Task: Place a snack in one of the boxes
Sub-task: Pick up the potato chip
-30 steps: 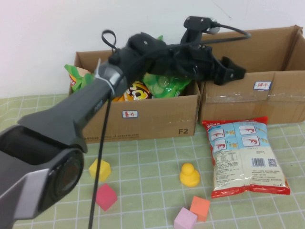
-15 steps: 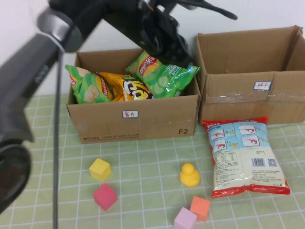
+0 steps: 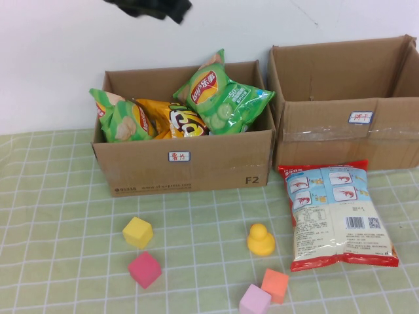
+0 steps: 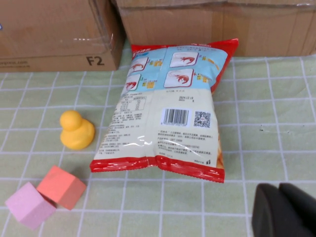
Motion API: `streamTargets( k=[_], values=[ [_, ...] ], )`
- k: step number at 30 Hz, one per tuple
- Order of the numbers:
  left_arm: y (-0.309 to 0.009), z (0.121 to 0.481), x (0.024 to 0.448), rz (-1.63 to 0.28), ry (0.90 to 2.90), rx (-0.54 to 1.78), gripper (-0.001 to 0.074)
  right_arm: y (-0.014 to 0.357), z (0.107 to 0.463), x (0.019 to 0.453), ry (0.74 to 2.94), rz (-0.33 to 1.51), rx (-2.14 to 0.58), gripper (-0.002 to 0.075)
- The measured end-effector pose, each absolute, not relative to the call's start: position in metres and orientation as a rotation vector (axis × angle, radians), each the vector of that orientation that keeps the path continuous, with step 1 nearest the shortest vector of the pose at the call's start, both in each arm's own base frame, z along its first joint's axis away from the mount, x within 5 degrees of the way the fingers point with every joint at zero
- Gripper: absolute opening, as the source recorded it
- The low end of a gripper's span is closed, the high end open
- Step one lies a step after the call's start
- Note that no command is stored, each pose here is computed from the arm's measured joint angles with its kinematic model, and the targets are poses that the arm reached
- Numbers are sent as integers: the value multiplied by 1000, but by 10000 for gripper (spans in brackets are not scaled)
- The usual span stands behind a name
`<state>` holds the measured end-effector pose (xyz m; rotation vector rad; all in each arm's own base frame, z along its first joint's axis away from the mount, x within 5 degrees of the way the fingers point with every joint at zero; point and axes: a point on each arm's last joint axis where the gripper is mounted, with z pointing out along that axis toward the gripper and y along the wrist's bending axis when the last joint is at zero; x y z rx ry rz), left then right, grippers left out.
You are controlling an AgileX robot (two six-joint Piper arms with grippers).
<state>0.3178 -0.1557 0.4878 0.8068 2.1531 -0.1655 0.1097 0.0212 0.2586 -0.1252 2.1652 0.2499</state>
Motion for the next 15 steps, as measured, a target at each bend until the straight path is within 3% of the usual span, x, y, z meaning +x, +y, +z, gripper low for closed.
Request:
streamTargets(
  k=[8, 15],
  values=[
    [-133, 512, 239, -324, 2079, 894, -1, 27, 262, 110, 2124, 297, -199, -2],
    [-100, 485, 183, -231, 2118, 895, -1, 30, 263, 110, 2099, 320, -237, -2]
  ],
)
